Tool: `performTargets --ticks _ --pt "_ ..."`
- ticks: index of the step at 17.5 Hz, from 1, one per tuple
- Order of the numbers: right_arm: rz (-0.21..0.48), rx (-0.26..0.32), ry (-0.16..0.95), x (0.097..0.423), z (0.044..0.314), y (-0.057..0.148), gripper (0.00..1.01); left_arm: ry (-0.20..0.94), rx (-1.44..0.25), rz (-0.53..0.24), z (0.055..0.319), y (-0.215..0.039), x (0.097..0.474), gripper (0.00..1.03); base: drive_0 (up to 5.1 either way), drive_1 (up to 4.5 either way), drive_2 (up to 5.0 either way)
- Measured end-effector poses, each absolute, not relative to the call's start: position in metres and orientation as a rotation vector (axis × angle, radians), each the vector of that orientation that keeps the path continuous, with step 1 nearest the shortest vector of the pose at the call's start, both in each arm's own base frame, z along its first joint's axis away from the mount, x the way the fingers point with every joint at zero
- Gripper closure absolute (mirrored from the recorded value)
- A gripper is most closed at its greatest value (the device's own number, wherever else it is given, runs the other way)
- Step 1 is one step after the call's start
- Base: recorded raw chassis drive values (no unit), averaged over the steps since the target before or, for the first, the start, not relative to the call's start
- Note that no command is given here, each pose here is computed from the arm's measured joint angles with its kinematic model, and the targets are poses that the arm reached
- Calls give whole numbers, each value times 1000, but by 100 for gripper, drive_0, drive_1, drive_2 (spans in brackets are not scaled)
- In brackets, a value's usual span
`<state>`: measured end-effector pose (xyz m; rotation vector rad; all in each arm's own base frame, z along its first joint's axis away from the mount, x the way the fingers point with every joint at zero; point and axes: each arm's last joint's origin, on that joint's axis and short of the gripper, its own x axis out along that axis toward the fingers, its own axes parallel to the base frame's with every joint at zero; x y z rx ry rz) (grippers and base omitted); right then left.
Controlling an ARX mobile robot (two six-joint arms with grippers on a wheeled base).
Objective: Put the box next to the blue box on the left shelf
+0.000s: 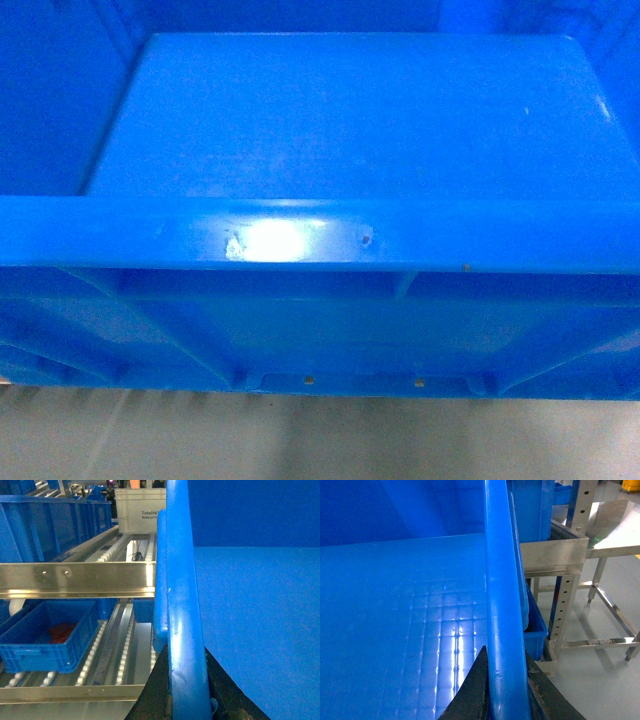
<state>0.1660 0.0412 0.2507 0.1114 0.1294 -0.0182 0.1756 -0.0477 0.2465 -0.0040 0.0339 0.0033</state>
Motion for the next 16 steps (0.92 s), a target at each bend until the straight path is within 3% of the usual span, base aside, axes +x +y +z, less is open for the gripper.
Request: performTargets --ticks 16 --pt "-17 111 128 166 251 41 92 36 -3 3 246 -48 176 95 -501 244 244"
